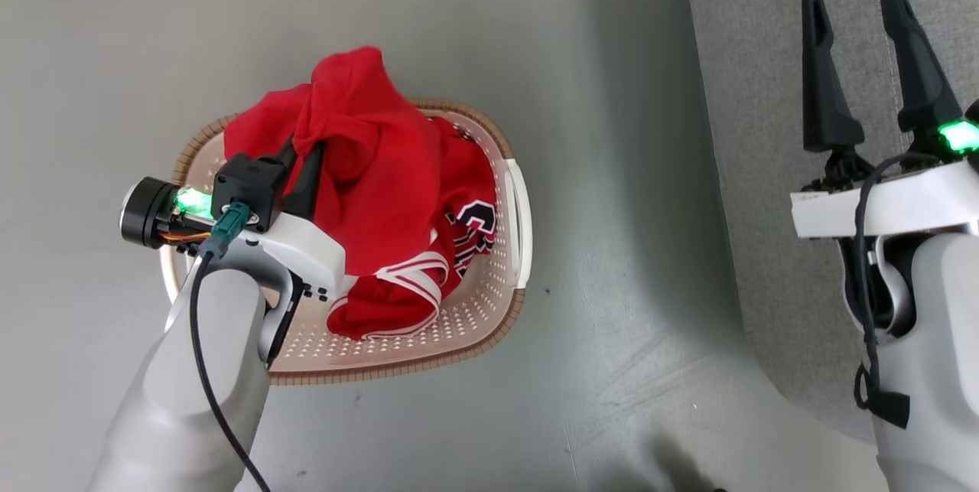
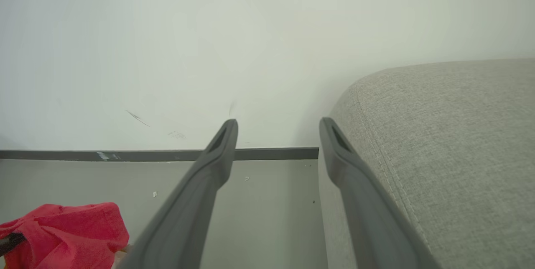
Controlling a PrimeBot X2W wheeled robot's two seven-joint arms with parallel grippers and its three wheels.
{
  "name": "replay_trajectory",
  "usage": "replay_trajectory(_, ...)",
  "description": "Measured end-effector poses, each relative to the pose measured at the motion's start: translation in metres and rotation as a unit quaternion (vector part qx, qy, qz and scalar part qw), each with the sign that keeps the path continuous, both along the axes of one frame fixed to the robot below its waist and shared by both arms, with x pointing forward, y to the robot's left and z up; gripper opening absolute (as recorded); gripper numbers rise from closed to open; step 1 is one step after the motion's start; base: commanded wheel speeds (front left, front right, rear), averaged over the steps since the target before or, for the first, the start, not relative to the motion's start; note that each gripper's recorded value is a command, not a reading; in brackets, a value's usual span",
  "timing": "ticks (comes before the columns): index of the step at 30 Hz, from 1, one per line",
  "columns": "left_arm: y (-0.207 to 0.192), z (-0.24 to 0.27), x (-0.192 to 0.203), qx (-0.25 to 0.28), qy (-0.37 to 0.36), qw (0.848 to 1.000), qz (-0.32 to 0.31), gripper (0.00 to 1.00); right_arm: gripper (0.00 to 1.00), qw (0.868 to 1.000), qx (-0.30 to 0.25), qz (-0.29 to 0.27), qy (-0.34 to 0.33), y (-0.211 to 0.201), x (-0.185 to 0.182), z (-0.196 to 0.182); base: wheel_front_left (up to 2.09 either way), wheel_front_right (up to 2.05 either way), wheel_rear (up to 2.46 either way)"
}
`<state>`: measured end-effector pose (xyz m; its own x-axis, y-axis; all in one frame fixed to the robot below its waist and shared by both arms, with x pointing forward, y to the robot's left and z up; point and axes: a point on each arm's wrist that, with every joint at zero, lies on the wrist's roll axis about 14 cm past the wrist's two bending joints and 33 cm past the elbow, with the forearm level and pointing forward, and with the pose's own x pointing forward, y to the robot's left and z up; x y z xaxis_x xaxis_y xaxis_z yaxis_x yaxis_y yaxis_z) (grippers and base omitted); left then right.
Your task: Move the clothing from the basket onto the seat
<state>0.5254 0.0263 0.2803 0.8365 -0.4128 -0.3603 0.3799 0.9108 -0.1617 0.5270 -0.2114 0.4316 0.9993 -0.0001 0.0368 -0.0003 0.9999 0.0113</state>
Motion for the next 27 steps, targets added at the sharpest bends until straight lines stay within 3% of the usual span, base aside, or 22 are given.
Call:
replay_trajectory(13, 0.023, 0.081, 0.001, -0.027, -0.085, 0.995, 0.038, 0.00, 1.00, 1.000, -0.001, 0.006, -0.009, 0.008, -0.018, 0.024, 0.00, 0.00, 0.00)
replay_trajectory(27, 0.008, 0.173, -0.007, -0.051, -0.183, 0.982, -0.002, 0.00, 1.00, 0.999, 0.002, 0.030, -0.024, 0.027, -0.044, 0.053, 0.00, 0.00, 0.00)
